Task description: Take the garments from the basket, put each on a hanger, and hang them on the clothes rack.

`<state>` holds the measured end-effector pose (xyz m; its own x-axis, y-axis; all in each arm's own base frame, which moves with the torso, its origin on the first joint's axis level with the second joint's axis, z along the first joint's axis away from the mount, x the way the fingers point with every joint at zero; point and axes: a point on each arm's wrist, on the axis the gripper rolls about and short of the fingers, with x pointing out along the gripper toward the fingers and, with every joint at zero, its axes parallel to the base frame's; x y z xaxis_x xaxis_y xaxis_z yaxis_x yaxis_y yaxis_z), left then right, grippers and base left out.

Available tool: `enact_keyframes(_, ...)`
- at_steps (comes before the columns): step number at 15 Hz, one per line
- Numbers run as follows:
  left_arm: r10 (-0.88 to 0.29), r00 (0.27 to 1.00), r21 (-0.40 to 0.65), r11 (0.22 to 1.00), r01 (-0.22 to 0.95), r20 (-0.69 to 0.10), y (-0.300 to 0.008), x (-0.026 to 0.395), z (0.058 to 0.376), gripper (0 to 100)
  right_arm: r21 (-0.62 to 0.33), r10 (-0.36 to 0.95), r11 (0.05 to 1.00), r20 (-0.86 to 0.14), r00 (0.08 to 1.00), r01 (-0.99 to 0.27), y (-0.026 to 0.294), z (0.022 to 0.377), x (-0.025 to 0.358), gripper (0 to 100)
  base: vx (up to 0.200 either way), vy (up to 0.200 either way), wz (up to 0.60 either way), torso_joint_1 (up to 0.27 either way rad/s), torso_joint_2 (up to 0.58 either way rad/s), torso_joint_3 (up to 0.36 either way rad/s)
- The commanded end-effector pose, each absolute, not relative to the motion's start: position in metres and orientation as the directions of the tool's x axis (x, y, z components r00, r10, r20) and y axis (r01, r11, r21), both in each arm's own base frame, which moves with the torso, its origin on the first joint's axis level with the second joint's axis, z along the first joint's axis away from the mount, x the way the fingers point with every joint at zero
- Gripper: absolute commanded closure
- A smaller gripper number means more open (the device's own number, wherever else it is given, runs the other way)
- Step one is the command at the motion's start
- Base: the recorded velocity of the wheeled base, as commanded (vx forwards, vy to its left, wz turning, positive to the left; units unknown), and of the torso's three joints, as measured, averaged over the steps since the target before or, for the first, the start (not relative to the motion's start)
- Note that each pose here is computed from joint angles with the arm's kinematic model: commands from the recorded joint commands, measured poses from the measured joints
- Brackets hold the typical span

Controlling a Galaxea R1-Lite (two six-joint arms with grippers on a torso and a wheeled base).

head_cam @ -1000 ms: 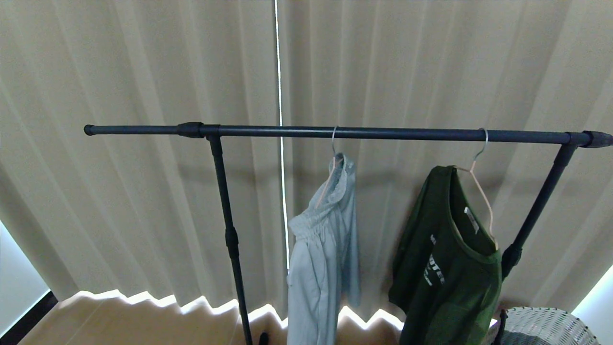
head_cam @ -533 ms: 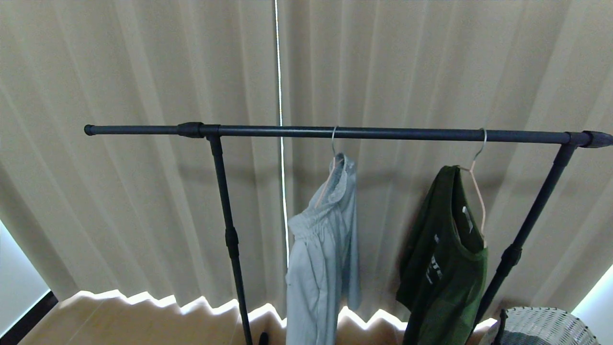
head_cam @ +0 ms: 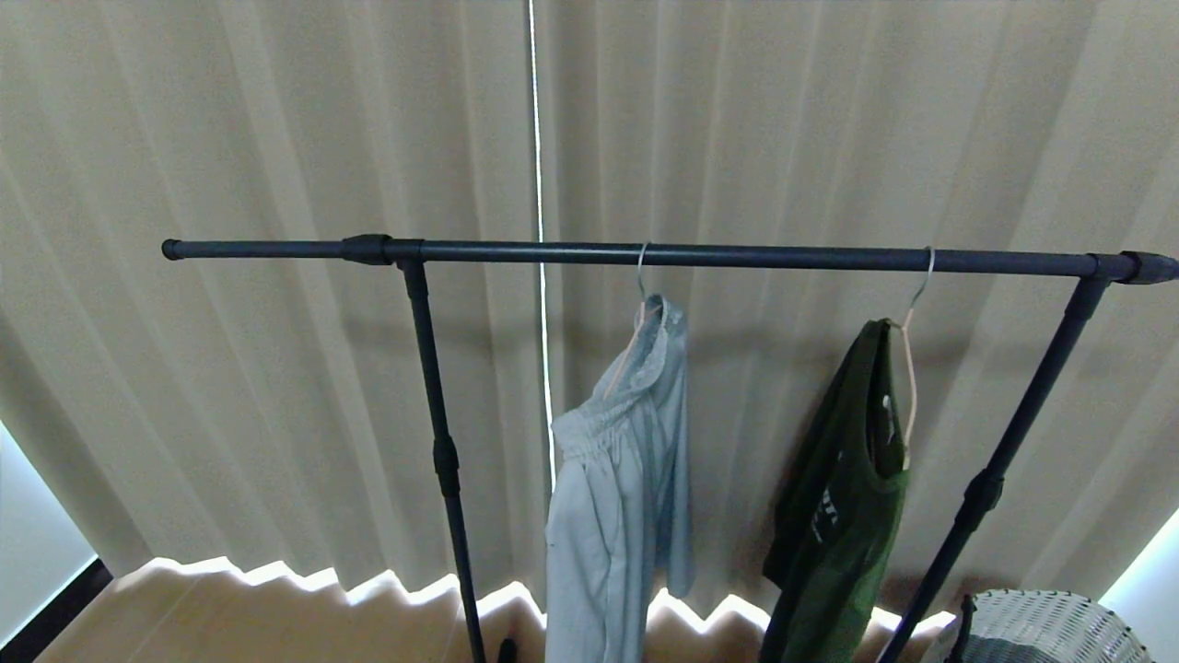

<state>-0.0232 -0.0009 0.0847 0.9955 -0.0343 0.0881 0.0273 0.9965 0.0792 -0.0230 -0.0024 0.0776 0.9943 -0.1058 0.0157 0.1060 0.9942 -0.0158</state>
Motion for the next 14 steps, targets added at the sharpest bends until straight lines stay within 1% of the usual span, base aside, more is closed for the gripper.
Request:
enact_keyframes(1, -0.026, 0.996, 0.079, 0.997, 0.019, 0.087, -0.0008, -0.0231, 0.0846, 0, -0.015, -0.107, 0.994, 0.014, 0.994, 0.107, -0.0023, 0.0769, -0.0229, 0, 0.000, 0.000, 0.00, 0.000, 0.00, 0.000)
enact_keyframes(3, -0.003, 0.996, 0.056, 0.998, -0.002, 0.090, -0.0003, -0.0232, 0.0847, 0, -0.010, -0.106, 0.994, 0.021, 0.994, 0.106, -0.0024, 0.0777, -0.0229, 0, 0.000, 0.000, 0.00, 0.000, 0.00, 0.000)
enact_keyframes(5, -0.006, 0.996, 0.053, 0.999, 0.001, 0.090, -0.0003, -0.0232, 0.0847, 0, 0.033, -0.106, 0.994, 0.024, 0.994, 0.105, -0.0024, 0.0780, -0.0230, 0, 0.000, 0.000, 0.00, 0.000, 0.00, 0.000)
enact_keyframes(14, 0.005, 0.996, 0.044, 0.999, -0.009, 0.090, -0.0001, -0.0232, 0.0847, 0, 0.037, -0.107, 0.994, 0.026, 0.994, 0.106, -0.0024, 0.0781, -0.0230, 0, 0.000, 0.000, 0.00, 0.000, 0.00, 0.000)
